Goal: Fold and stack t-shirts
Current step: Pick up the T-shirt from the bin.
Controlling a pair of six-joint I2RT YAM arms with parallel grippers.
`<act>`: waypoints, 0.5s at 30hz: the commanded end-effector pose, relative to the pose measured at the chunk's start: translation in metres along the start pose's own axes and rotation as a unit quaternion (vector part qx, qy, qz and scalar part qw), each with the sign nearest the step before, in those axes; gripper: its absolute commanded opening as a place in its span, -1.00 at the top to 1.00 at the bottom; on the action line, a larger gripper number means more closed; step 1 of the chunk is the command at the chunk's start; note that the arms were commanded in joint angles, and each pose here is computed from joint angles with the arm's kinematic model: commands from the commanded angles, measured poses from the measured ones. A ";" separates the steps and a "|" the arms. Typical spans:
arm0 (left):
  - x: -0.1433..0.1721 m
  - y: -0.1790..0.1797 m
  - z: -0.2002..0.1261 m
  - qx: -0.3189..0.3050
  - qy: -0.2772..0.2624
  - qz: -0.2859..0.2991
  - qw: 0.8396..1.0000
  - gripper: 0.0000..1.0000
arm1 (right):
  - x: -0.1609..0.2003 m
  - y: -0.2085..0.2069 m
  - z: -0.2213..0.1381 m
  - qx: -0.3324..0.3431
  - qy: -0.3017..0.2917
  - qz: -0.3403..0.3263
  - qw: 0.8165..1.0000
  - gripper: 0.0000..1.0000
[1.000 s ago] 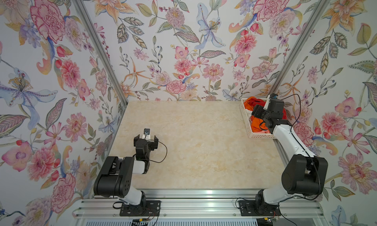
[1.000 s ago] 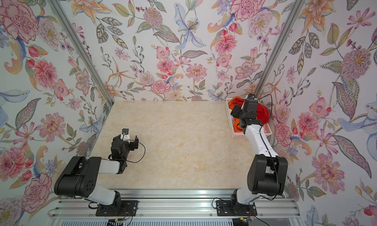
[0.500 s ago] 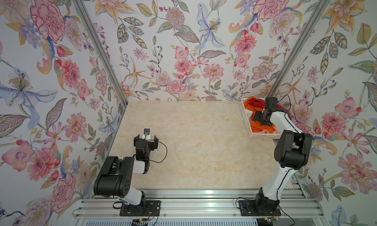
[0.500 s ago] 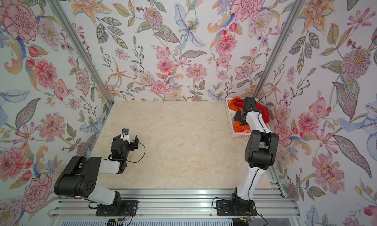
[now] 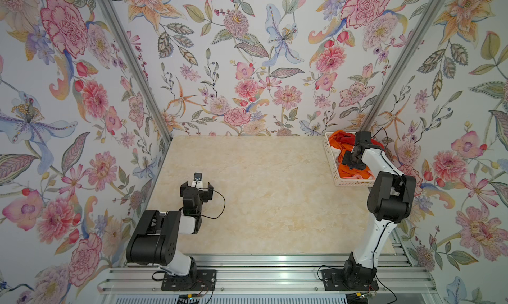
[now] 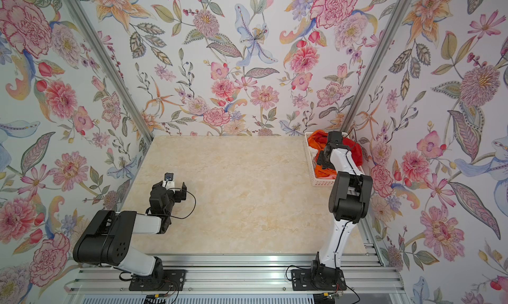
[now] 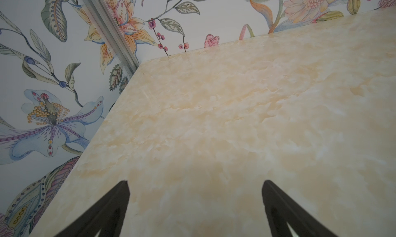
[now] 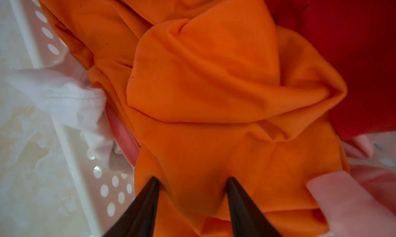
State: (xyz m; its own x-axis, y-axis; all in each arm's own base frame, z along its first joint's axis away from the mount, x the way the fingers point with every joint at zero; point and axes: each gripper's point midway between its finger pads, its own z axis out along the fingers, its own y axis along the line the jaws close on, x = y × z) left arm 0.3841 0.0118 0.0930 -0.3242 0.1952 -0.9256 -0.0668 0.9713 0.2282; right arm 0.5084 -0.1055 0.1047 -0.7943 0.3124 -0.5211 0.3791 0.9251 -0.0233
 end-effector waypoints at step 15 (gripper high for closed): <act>0.000 0.002 0.001 0.000 0.002 -0.006 1.000 -0.97 | -0.104 0.020 -0.213 -0.025 -0.320 -0.029 0.947 1.00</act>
State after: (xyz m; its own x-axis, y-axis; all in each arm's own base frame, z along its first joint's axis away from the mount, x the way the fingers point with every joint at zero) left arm 0.3841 0.0118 0.0930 -0.3242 0.1952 -0.9256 -0.0668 0.9713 0.2282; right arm 0.5036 -0.0938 0.2011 -0.6568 0.1854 -0.7309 0.3443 0.9361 -0.0718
